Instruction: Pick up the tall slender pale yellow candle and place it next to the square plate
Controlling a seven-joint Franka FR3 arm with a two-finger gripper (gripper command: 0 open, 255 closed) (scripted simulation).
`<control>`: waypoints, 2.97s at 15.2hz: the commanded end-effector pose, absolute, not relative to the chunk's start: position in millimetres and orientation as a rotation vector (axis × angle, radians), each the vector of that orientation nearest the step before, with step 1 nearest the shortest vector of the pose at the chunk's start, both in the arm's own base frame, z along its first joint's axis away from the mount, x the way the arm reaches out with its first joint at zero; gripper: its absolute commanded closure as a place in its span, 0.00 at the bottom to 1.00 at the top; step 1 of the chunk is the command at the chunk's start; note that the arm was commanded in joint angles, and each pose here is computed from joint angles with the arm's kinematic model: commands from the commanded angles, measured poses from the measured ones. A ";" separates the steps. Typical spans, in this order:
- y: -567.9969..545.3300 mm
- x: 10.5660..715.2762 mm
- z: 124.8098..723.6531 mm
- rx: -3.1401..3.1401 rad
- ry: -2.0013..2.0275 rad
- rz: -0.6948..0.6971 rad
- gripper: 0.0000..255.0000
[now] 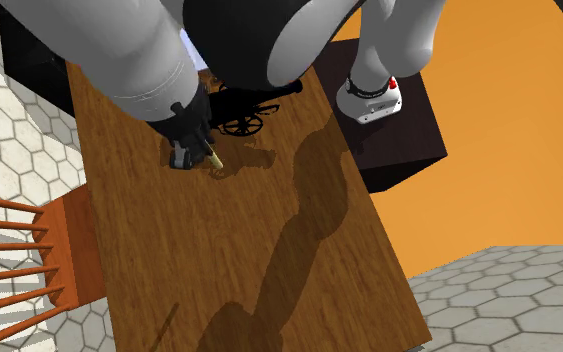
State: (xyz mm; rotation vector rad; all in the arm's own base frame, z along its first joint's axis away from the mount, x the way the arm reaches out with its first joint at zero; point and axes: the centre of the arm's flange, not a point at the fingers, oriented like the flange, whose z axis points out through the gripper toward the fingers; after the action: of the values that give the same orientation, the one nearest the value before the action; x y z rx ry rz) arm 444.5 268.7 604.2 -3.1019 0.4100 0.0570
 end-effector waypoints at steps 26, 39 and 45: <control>-62.2 405.9 594.5 -3.101 0.408 0.057 1.00; -62.2 405.9 525.9 -3.101 0.408 0.057 1.00; -62.2 405.9 494.2 -3.101 0.408 0.057 1.00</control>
State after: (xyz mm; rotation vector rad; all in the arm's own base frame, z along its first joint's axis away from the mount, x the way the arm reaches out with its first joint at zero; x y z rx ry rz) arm 405.1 -62.0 499.6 -3.1008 0.4081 0.0581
